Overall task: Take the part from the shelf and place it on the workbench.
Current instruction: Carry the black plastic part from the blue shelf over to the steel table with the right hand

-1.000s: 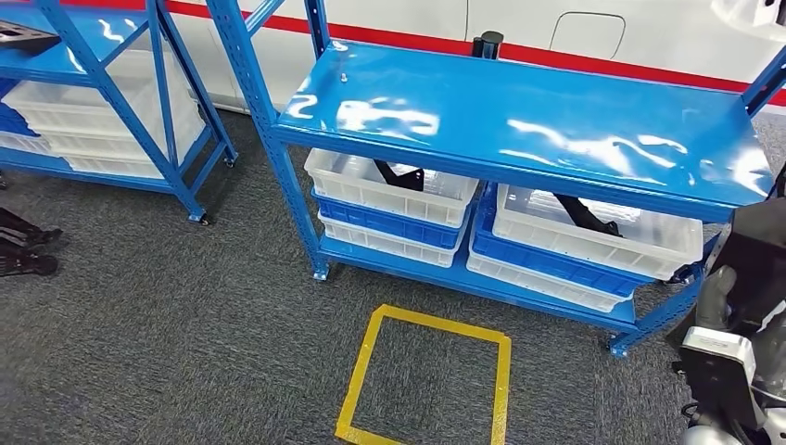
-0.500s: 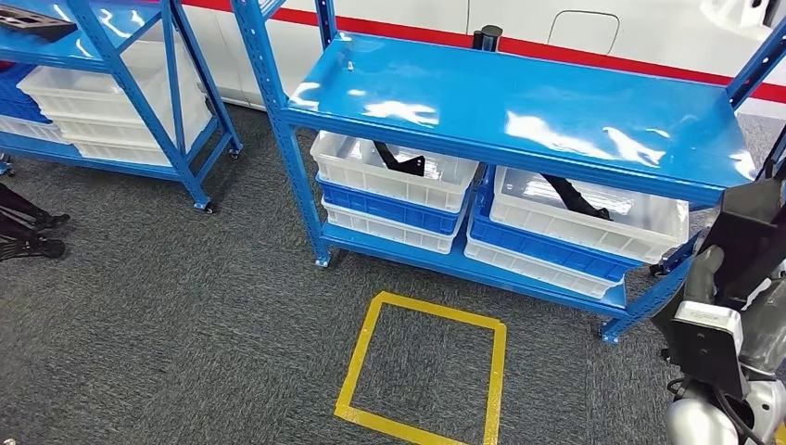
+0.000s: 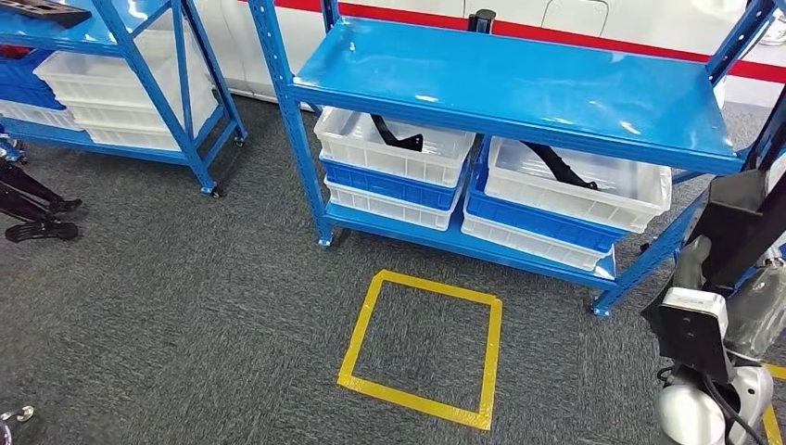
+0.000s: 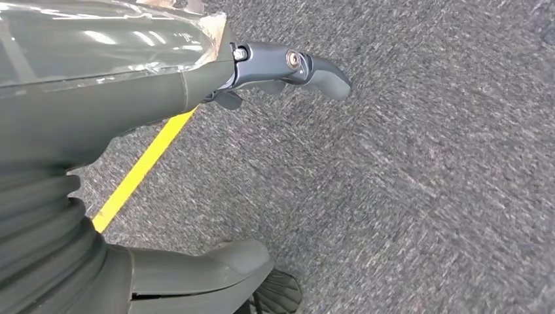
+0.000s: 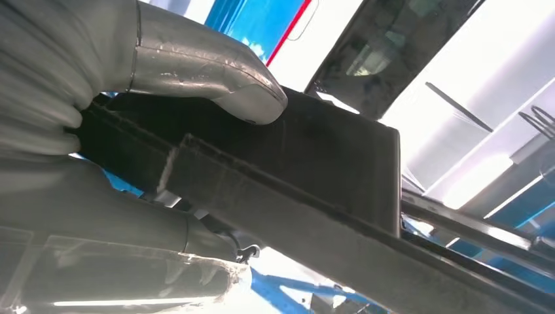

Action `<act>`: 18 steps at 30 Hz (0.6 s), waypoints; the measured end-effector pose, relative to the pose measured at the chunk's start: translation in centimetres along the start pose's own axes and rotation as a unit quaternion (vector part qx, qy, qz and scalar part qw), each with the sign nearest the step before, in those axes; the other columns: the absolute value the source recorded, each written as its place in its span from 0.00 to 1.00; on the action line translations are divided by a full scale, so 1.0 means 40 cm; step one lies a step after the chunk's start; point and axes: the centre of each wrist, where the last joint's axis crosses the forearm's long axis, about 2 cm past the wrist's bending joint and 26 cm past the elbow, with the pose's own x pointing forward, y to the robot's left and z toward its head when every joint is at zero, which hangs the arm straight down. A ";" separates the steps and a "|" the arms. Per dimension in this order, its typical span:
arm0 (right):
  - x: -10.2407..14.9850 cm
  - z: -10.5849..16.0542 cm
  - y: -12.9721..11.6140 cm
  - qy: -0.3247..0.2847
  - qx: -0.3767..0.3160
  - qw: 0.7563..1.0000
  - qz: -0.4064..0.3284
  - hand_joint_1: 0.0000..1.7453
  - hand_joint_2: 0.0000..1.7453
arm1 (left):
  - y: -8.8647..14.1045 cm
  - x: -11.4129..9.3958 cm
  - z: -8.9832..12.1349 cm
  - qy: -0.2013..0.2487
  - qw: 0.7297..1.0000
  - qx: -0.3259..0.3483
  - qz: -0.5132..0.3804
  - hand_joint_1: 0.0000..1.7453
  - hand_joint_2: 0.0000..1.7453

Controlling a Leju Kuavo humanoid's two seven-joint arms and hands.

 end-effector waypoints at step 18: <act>-0.011 -0.002 0.011 0.005 0.005 1.000 -0.002 1.00 1.00 | 0.003 0.011 -0.009 -0.005 1.000 0.000 0.003 0.00 1.00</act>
